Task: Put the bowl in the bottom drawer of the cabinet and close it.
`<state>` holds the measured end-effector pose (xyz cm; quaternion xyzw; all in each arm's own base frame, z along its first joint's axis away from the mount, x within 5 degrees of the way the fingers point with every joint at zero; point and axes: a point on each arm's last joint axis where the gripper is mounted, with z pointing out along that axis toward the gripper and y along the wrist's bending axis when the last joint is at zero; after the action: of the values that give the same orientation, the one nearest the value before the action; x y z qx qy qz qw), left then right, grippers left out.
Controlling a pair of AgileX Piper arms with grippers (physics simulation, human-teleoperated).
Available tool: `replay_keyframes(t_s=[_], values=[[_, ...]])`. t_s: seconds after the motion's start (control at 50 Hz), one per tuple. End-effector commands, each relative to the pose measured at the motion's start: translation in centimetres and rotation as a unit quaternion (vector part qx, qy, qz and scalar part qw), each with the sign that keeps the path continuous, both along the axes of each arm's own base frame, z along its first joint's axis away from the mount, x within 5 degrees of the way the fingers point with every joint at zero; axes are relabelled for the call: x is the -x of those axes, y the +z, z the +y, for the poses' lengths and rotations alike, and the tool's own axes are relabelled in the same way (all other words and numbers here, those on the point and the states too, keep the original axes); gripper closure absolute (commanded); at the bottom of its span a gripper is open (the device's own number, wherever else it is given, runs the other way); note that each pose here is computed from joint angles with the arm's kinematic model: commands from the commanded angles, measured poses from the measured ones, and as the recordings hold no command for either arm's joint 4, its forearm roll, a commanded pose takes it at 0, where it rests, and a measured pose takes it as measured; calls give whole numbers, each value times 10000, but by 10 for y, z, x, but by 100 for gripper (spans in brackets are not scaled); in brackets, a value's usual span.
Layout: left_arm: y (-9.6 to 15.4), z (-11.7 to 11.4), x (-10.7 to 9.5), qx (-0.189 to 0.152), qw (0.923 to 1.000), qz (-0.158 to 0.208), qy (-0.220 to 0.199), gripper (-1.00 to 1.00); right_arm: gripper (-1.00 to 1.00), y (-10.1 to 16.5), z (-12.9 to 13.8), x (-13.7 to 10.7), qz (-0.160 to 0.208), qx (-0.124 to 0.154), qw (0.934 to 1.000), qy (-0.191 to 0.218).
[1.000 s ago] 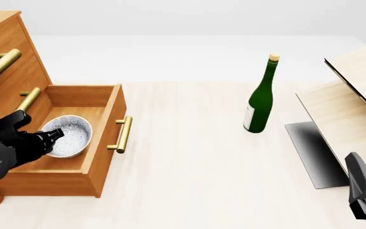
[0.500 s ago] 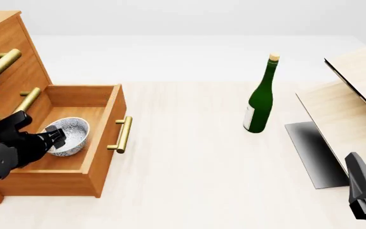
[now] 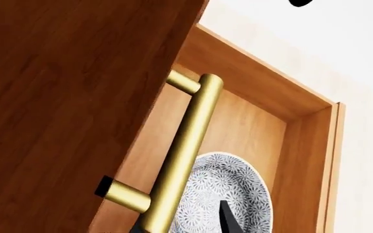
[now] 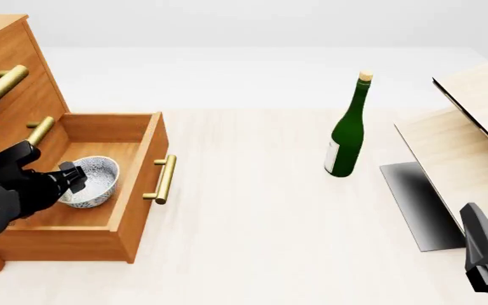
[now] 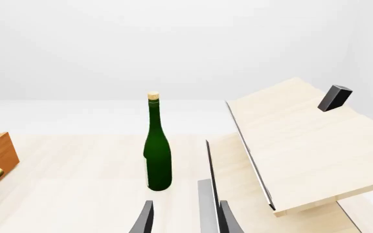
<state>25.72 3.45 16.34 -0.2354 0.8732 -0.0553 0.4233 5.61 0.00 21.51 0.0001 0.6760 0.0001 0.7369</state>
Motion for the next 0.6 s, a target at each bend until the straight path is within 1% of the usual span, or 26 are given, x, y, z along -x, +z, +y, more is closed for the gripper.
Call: replay_keyframes(t_s=[0.02,0.28,0.3,0.32,0.34,0.38,0.42,0.46,0.48,0.6], values=[[14,2,21,-72,9999,-73,44,-100,-100,0,0,0,0,0,10000,0],[30,-4,31,-75,9998,-204,-45,-100,-100,0,0,0,0,0,10000,0],[38,-3,34,-222,9993,-296,-96,-100,-100,0,0,0,0,0,10000,0],[39,-6,35,-190,9992,-308,-151,-100,-100,0,0,0,0,0,10000,0],[37,-8,37,-54,9995,-297,-79,-100,-100,0,0,0,0,0,10000,0],[43,-8,40,-157,9992,-349,-144,-100,-100,0,0,0,0,0,10000,0],[47,-11,43,-113,9991,-374,-168,-100,-100,0,0,0,0,0,10000,0],[55,-12,45,-196,9985,-441,-248,-100,-100,0,0,0,0,0,10000,0],[56,-13,46,-165,9986,-452,-234,-100,-100,0,0,0,0,0,10000,0],[70,-20,50,-237,9969,-605,-455,-100,-100,0,0,0,0,0,10000,0]])
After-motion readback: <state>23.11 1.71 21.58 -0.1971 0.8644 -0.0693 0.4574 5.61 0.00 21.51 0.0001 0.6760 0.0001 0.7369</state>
